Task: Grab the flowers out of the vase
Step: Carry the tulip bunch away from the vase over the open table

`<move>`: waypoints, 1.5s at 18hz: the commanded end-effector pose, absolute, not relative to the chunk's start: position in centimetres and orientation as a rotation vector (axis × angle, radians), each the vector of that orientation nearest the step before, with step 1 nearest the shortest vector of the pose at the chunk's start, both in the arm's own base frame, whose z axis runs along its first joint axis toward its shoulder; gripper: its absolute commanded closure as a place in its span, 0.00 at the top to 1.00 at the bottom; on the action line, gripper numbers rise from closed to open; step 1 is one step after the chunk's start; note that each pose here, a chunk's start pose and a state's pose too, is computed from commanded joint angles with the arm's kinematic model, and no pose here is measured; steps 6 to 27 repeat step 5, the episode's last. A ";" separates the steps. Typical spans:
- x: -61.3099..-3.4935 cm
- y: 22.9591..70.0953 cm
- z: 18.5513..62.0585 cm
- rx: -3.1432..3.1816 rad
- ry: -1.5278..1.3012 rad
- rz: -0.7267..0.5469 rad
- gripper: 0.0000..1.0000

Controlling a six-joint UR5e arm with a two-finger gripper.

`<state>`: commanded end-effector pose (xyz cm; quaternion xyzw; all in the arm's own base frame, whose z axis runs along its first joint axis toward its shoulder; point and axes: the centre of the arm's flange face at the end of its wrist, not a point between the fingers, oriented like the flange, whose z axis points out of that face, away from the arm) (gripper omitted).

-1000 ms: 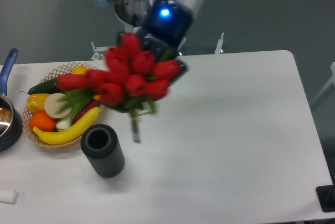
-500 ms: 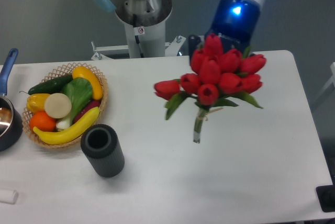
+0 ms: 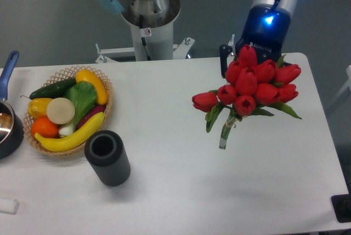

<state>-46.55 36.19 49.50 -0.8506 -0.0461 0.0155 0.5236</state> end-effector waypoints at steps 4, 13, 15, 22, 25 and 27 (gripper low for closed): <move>-46.6 36.0 49.5 -2.036 -0.115 0.038 0.45; -46.6 35.9 49.6 -2.035 -0.114 0.041 0.45; -46.6 35.9 49.6 -2.035 -0.114 0.041 0.45; -46.6 35.9 49.6 -2.035 -0.114 0.041 0.45; -46.6 35.9 49.6 -2.035 -0.114 0.041 0.45; -46.6 35.9 49.6 -2.035 -0.114 0.041 0.45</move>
